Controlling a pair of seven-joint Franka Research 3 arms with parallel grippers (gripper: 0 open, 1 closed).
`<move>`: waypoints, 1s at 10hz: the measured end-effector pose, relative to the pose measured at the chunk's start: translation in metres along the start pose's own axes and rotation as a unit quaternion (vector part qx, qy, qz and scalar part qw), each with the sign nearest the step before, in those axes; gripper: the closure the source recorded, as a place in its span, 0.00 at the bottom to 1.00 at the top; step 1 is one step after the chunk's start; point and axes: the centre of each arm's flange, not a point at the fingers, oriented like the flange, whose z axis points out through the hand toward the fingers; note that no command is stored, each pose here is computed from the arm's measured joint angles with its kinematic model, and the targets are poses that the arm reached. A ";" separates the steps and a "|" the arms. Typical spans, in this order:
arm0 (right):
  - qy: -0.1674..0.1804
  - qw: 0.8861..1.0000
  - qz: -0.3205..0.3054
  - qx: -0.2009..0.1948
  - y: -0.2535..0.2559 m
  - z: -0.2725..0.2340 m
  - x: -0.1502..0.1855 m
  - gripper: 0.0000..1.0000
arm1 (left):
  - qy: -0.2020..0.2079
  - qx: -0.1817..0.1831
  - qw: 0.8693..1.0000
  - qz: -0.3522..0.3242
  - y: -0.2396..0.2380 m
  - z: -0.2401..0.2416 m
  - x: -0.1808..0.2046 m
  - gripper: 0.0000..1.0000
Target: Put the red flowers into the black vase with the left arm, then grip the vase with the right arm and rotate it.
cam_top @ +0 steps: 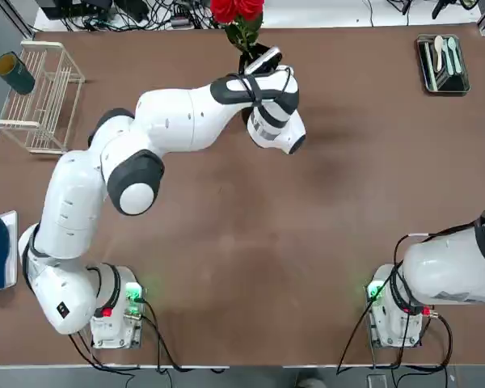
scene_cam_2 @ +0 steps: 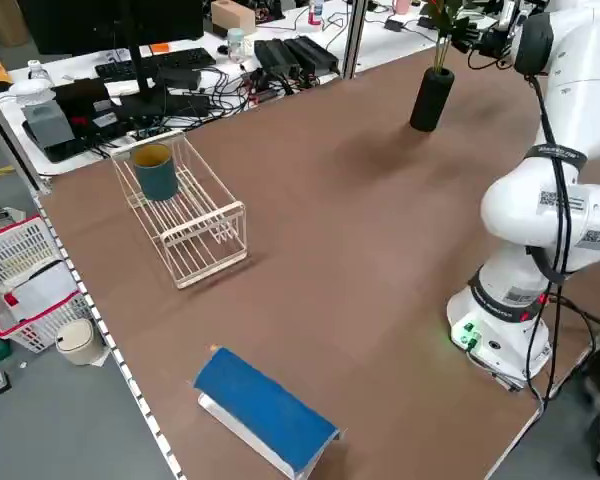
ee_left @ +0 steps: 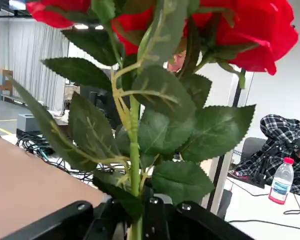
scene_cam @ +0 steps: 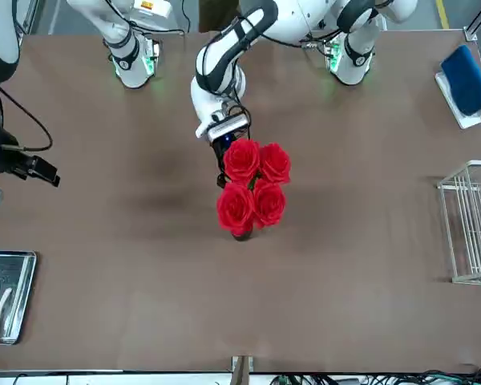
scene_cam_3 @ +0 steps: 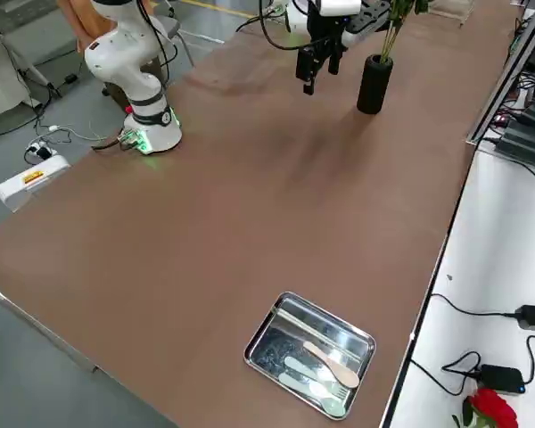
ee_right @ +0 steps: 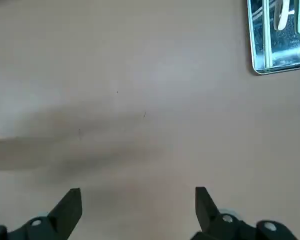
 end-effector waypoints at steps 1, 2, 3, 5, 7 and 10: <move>0.001 1.000 0.000 0.000 0.000 -0.001 0.000 0.00 | 0.001 0.001 1.000 0.000 -0.002 -0.002 -0.007 0.90; 0.001 1.000 0.000 0.000 0.000 -0.001 0.000 0.00 | 0.004 0.003 1.000 -0.001 -0.004 -0.005 -0.012 0.90; 0.001 1.000 0.000 0.000 0.000 -0.001 0.000 0.00 | 0.010 0.007 1.000 -0.003 -0.007 -0.007 -0.019 0.90; 0.001 1.000 0.000 0.000 0.000 -0.001 0.000 0.00 | 0.017 0.007 1.000 -0.002 -0.010 -0.007 -0.030 0.90; 0.001 1.000 0.000 0.000 0.000 -0.001 0.000 0.00 | 0.017 0.001 1.000 -0.002 -0.009 -0.016 -0.033 0.90; 0.000 1.000 0.000 0.000 0.000 -0.001 0.000 0.00 | 0.020 -0.004 1.000 0.000 -0.009 -0.030 -0.034 0.90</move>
